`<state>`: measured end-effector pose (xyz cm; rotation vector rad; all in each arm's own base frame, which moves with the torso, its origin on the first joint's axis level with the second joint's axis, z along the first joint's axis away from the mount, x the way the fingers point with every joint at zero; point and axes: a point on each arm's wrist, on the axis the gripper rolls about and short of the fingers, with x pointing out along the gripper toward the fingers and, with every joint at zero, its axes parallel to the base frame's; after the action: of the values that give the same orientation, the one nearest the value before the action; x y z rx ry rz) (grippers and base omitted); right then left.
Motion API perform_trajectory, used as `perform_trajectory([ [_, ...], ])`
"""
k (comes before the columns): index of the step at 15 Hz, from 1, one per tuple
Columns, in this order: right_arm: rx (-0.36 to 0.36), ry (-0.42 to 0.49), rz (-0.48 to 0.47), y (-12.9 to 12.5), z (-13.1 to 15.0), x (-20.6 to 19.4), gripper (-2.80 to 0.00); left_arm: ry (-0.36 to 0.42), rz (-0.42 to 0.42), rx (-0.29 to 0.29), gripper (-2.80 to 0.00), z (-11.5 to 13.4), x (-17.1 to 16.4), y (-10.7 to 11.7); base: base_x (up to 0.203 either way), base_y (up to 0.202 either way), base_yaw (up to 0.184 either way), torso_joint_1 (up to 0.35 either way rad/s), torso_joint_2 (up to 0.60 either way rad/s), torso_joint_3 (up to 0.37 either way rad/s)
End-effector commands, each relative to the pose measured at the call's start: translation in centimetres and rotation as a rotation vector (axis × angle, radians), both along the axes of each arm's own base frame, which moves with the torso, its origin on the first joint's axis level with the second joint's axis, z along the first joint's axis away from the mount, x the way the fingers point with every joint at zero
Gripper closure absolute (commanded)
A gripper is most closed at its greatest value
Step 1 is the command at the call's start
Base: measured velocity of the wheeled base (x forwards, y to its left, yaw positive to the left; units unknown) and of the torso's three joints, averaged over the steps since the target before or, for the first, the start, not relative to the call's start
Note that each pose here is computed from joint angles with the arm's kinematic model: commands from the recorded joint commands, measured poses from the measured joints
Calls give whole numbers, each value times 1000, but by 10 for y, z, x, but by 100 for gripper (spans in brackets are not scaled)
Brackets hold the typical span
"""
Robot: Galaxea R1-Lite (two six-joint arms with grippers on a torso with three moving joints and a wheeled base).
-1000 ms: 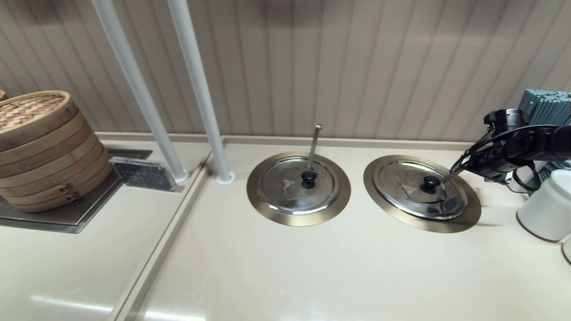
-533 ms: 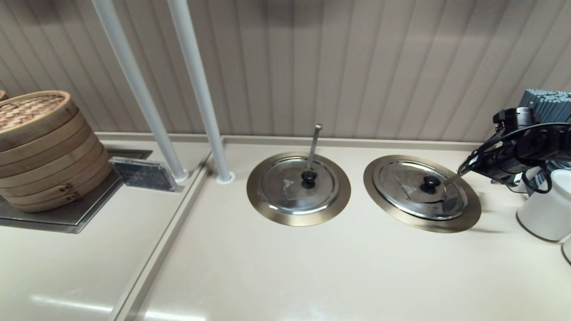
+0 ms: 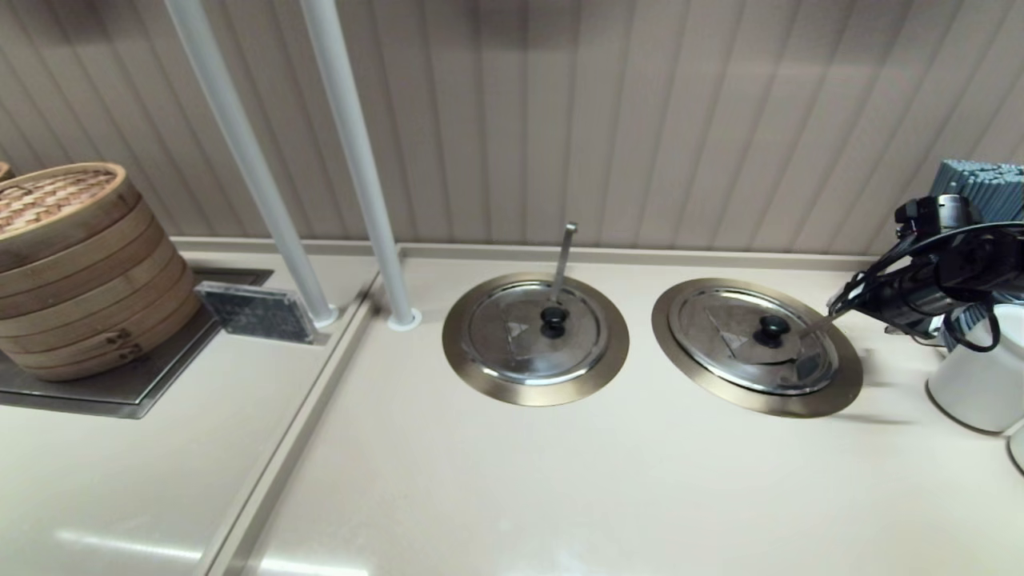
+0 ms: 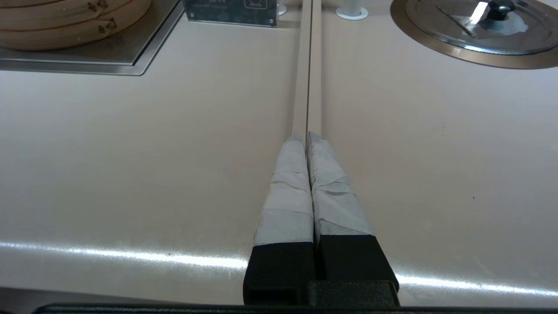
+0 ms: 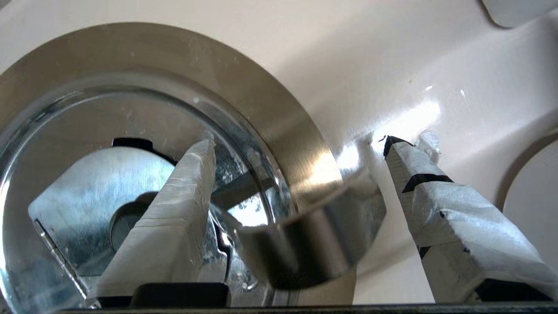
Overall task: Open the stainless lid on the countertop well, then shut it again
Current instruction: Put the spoon in the groove
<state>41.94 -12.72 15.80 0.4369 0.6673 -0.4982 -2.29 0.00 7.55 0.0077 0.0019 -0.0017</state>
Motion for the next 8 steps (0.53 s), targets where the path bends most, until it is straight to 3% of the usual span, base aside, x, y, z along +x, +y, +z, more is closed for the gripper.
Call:
perform_trajectory([
  [1,0,-3,-2,-3,-9,12,-280,0,0,0,0,0,0,0,0,0,0,0,0,0],
  [8,-15,-61,42,6,-24,55,-280,0,0,0,0,0,0,0,0,0,0,0,0,0],
])
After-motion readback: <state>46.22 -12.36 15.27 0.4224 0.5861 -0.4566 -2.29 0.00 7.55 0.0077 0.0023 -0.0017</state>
